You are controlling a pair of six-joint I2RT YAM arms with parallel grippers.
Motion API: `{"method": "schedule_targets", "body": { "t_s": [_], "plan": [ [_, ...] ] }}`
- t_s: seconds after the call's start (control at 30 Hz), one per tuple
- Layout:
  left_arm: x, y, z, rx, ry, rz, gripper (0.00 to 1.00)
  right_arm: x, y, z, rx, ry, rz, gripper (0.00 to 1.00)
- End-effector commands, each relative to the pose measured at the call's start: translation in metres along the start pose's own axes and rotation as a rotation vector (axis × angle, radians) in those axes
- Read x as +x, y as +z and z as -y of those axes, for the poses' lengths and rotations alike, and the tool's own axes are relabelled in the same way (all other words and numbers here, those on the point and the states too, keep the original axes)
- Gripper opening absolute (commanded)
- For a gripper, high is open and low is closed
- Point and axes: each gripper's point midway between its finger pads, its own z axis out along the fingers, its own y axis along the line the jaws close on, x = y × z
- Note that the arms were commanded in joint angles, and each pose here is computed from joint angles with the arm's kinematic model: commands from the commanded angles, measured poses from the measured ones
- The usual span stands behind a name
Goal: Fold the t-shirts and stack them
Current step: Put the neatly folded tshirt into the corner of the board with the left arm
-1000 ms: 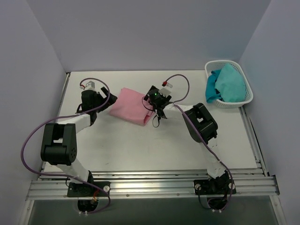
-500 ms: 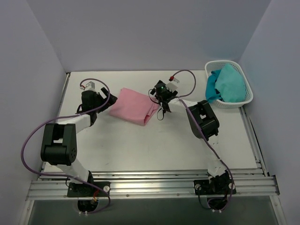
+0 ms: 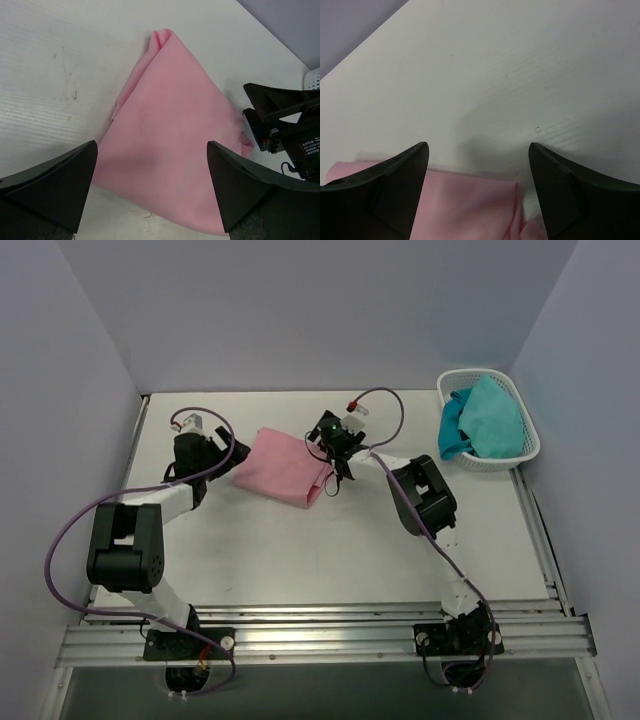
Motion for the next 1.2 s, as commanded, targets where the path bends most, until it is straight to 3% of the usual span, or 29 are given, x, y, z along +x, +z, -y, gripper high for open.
{"method": "schedule_targets", "body": {
  "t_s": [0.0, 0.33, 0.43, 0.47, 0.53, 0.87, 1.17],
  "plan": [
    [-0.014, 0.004, 0.013, 0.054, 0.011, 0.040, 0.99, 0.032, -0.008, 0.007, 0.027, -0.041, -0.077, 0.77],
    [-0.012, 0.007, 0.013, 0.062, 0.001, 0.033, 0.99, 0.050, -0.013, 0.007, 0.018, -0.043, -0.114, 0.58],
    [-0.010, 0.006, 0.012, 0.062, -0.001, 0.032, 1.00, 0.052, -0.015, 0.010, 0.021, -0.044, -0.118, 0.37],
    [-0.009, 0.007, 0.012, 0.060, -0.001, 0.031, 0.99, 0.052, -0.016, 0.010, 0.022, -0.045, -0.119, 0.21],
    [-0.009, 0.007, 0.011, 0.061, -0.003, 0.031, 1.00, 0.052, -0.017, 0.013, 0.036, -0.048, -0.120, 0.01],
    [-0.006, 0.009, 0.010, 0.065, -0.007, 0.029, 1.00, 0.048, -0.021, 0.009, 0.020, -0.043, -0.119, 0.00],
    [-0.006, 0.007, 0.012, 0.077, -0.010, 0.027, 0.99, 0.021, -0.064, -0.052, -0.091, -0.028, -0.107, 0.00]
  ]
}}
